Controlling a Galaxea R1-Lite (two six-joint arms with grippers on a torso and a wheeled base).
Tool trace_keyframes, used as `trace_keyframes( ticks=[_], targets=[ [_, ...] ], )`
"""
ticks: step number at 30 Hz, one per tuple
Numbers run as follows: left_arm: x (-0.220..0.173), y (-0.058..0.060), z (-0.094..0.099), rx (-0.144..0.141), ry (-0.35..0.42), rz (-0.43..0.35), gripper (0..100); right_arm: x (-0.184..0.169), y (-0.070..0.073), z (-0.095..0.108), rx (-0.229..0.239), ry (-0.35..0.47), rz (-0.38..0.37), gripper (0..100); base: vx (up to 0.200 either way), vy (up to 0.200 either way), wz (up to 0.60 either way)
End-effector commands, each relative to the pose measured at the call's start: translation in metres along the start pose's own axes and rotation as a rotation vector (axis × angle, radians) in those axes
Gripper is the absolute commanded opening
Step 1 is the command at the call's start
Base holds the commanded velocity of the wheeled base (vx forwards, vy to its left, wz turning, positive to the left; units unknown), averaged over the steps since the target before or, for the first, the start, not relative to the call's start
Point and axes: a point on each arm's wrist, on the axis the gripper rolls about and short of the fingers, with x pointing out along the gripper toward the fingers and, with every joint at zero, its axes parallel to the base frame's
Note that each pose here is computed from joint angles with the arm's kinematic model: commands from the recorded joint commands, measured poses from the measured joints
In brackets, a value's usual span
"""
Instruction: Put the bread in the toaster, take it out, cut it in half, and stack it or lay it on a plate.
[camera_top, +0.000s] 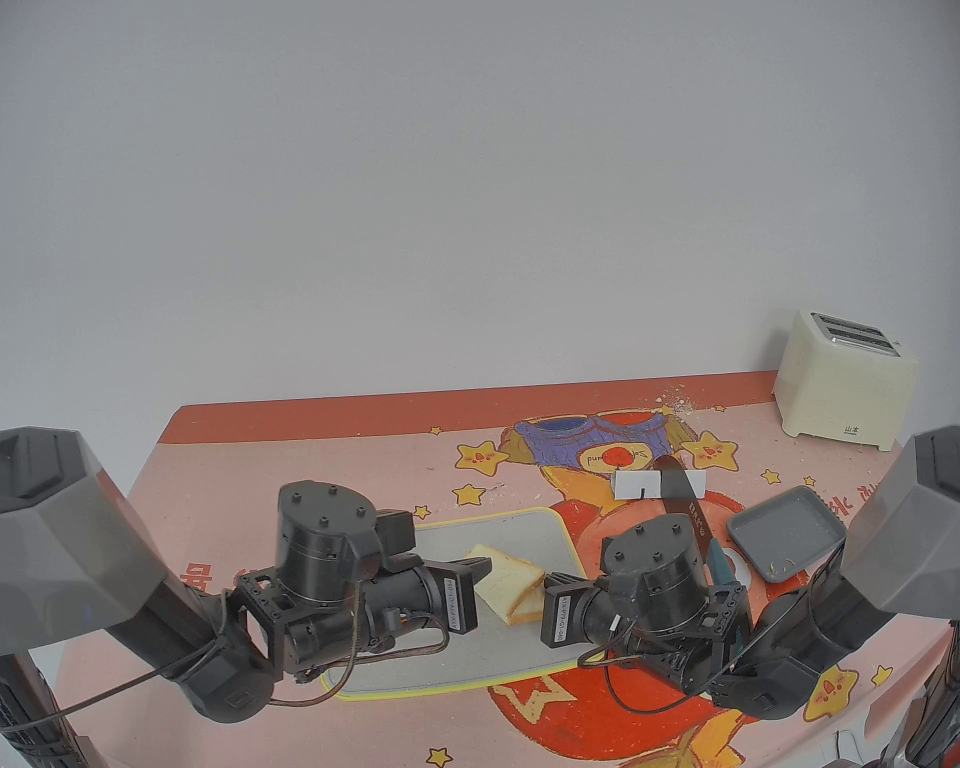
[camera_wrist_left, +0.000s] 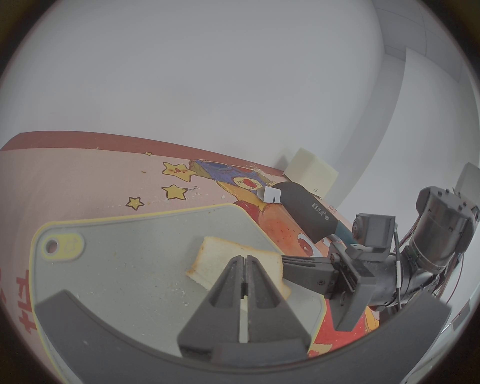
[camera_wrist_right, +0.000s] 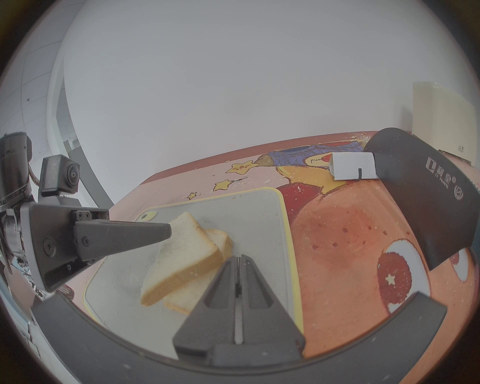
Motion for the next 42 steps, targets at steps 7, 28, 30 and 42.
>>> trace_keyframes(
  ticks=[7, 28, 30, 42],
  targets=[
    [-0.112, 0.027, -0.006, -0.054, -0.099, 0.101, 0, -0.006, 0.004, 0.0, -0.005, -0.01, 0.014, 0, 0.0, 0.0, 0.0],
    [-0.166, 0.053, 0.034, -0.378, 0.029, 0.064, 100, -0.004, -0.006, 0.011, -0.036, -0.033, -0.049, 0, 0.0, 0.0, 0.0],
    [-0.157, 0.058, 0.035, -0.393, 0.054, 0.08, 100, -0.003, -0.004, 0.011, -0.038, -0.032, -0.048, 0, 0.0, 0.0, 0.0],
    [-0.121, 0.084, 0.023, -0.479, 0.194, 0.157, 100, 0.009, 0.002, -0.001, -0.06, 0.001, -0.045, 0, 0.0, 0.0, 0.0]
  ],
)
